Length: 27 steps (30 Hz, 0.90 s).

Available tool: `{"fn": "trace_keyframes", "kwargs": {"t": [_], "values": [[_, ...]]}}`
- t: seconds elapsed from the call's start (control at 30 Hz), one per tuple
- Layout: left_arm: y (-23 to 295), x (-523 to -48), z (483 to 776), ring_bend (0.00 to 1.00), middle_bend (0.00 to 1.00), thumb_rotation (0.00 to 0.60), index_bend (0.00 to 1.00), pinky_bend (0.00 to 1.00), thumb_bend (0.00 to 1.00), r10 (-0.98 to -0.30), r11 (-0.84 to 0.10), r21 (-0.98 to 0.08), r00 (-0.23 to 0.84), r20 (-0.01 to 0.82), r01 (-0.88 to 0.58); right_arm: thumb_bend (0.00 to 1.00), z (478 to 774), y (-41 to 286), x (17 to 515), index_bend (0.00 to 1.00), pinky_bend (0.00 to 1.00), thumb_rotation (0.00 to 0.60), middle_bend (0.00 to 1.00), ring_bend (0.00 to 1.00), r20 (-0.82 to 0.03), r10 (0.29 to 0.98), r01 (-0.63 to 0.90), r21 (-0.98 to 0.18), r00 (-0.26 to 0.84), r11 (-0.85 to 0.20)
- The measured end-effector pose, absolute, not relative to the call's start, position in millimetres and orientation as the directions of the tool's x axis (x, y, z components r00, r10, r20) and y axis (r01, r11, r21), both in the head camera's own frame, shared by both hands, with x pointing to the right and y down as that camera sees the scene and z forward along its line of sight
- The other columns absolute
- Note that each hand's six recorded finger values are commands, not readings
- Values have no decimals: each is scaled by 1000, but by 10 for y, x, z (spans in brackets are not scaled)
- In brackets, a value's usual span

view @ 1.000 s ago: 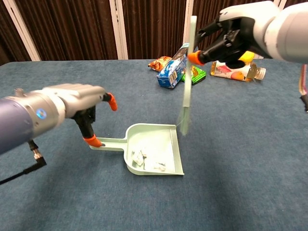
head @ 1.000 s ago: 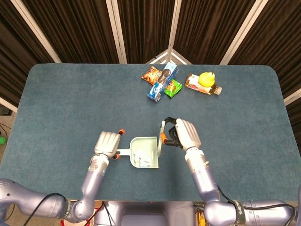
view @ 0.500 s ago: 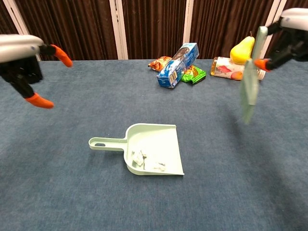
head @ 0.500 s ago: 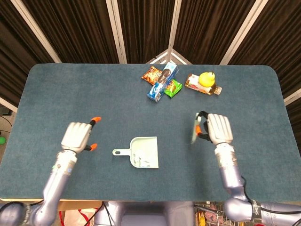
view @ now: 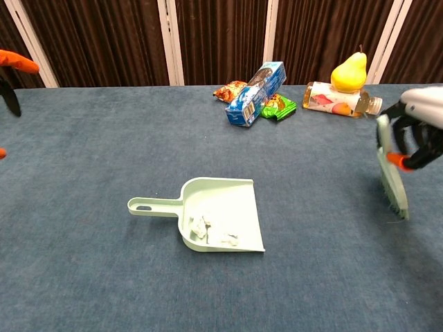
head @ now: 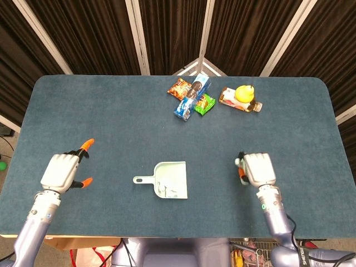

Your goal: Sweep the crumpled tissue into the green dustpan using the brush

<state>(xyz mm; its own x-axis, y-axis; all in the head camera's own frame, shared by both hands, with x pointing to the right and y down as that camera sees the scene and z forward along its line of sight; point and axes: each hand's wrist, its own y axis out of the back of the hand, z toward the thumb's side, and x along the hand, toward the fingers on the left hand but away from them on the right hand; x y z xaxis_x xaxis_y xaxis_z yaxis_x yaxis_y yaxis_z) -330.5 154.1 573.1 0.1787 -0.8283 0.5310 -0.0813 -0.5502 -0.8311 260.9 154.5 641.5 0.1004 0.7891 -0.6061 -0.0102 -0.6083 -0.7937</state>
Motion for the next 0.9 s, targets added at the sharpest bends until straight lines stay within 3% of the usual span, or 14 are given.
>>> {"fn": "trace_keyframes", "kwargs": {"t": [0.13,0.43,0.67,0.9], "values": [[1629,-3367,5745,0,0,600,0,28,0,-821,-561,-824,180,541,-80,339,6415,1673,2449,0,47,600,0,0,-655,744,38,-747,131,-664],[1843,-3526,5723,0,0,600,0,16,0,-816,-572,-813,177,550,-108,331,6195,1719,2393,0,47,600,0,0,-645,745,136,-733,173,-666],[2026,-3715,5661,0,0,600,0,9,0,-836,-539,-836,187,517,-100,332,6063,1814,2799,0,8,600,0,0,-621,772,61,-772,139,-632],[2253,-4056,5604,0,0,600,0,0,0,-868,-470,-882,200,454,-41,332,5860,2130,3432,0,0,600,0,0,-575,813,44,-813,89,-580]]}}
